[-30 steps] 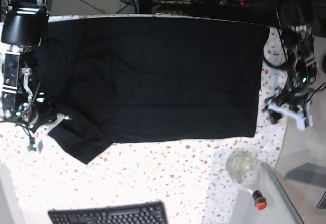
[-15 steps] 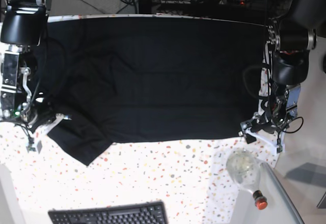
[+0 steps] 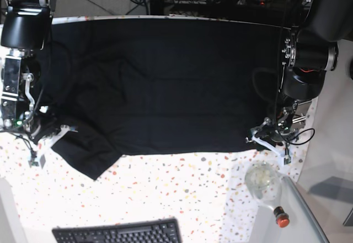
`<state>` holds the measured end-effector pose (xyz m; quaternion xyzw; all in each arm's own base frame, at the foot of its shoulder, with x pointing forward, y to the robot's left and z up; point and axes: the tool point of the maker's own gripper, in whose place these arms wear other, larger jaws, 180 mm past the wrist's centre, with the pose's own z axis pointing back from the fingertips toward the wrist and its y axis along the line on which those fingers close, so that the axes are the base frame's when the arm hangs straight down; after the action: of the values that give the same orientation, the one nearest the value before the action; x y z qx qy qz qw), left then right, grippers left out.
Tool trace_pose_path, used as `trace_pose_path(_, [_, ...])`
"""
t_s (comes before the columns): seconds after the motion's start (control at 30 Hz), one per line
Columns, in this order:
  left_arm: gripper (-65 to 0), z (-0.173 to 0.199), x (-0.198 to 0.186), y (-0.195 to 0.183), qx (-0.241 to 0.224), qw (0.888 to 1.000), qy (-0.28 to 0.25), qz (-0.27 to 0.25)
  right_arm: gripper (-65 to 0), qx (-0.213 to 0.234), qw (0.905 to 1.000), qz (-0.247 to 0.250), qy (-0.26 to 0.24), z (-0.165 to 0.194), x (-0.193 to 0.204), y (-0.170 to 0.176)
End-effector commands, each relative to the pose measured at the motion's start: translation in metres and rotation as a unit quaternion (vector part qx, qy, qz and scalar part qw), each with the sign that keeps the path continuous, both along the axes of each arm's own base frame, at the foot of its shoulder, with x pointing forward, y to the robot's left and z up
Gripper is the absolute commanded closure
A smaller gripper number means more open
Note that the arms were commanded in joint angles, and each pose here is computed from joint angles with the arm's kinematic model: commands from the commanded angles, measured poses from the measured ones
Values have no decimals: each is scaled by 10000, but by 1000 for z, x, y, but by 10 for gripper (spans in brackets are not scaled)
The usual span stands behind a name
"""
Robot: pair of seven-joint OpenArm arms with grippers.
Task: Layout the t-shirt on the table in an organized manner, then fold the t-shirt properly
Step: 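Grasp the shirt hem corner with the left gripper, then fold the shirt hem with both grippers toward the collar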
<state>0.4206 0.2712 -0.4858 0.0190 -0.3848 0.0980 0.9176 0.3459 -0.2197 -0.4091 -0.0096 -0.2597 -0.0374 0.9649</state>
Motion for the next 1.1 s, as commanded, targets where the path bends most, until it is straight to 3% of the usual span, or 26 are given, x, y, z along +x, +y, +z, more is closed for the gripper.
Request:
trace_pose_path(0.0, [-267, 1, 4, -10, -104, 9999, -16, -86, 0, -61, 9996, -1, -293, 16, 14, -5])
trace_pose_path(0.1, [0, 7, 8, -9, -47, 9996, -251, -92, 0, -89, 9988, -4, -483, 19, 20, -7])
trace_pose_path(0.43, [0, 34, 25, 3, 72, 9977, -660, -139, 0, -425, 9931, -205, -1076, 7, 45, -57])
trace_pose_path(0.53, [0, 40, 25, 3, 70, 9981, -568, -235, 0, -388, 9914, 70, -1245, 4, 56, -62])
trace_pose_path(0.67, [0, 50, 24, 2, 137, 9974, -572, -407, 0, -143, 9856, 423, -1628, -2, 71, -59])
trace_pose_path(0.87, [0, 52, 17, -2, 156, 9971, -503, -548, 0, 318, 9647, 424, -2580, -2, 91, -53])
trace_pose_path(1.07, [0, 59, 6, 23, -112, 9986, -514, -2, 0, 539, 9596, 362, -2736, -8, 92, -58])
